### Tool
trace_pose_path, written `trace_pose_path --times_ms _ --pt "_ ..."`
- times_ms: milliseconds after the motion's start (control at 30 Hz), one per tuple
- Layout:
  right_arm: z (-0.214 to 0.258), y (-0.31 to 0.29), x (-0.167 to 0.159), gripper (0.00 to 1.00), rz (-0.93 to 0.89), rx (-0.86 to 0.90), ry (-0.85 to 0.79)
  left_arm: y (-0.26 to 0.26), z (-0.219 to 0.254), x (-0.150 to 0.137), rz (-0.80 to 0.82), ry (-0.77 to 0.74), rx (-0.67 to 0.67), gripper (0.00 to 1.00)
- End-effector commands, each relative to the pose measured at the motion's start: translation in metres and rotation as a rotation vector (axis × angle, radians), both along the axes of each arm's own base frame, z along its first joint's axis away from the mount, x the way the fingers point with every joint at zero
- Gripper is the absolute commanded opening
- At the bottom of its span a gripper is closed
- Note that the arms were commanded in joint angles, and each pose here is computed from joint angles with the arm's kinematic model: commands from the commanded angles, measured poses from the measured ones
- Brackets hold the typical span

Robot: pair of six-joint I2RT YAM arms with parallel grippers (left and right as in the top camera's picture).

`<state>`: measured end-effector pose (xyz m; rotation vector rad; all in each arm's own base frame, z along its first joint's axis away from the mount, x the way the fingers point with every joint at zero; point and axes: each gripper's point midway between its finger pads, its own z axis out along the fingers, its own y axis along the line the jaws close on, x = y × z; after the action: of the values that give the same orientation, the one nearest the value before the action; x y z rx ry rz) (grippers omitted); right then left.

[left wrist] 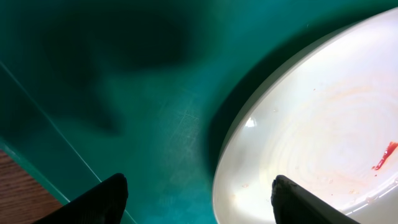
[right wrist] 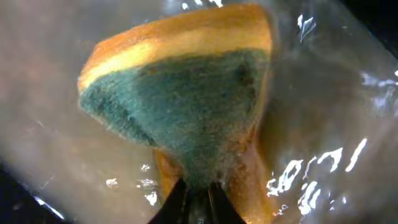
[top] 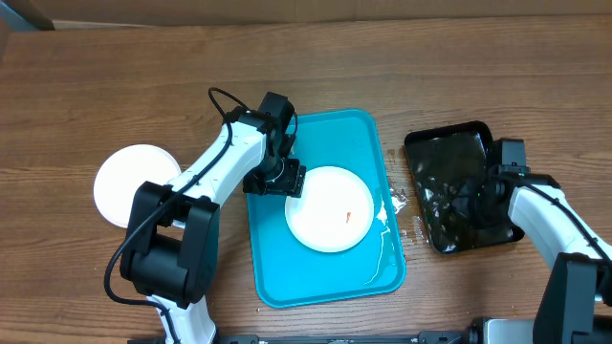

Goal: Clean dirty plates on tray and stack at the side
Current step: 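Grasp the green sponge in the black tray with the right gripper, then scrub the white plate held by left gripper with the sponge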

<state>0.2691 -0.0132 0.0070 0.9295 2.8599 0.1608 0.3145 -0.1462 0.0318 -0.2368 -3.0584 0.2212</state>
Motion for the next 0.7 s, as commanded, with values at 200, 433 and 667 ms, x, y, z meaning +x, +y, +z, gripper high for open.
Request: trace_pose_path --times_ms 200,433,667 --pt "0.043 0.017 0.009 0.15 0.143 0.077 0.000 0.002 0.011 0.004 -0.019 -0.038 -0.004 0.76" --pt "0.064 0.003 0.006 0.48 0.091 0.004 0.028 0.002 0.011 0.004 -0.019 -0.038 -0.004 0.78" --pt "0.021 -0.005 -0.012 0.36 -0.016 -0.035 0.059 0.002 0.009 0.005 -0.022 -0.045 -0.002 0.78"
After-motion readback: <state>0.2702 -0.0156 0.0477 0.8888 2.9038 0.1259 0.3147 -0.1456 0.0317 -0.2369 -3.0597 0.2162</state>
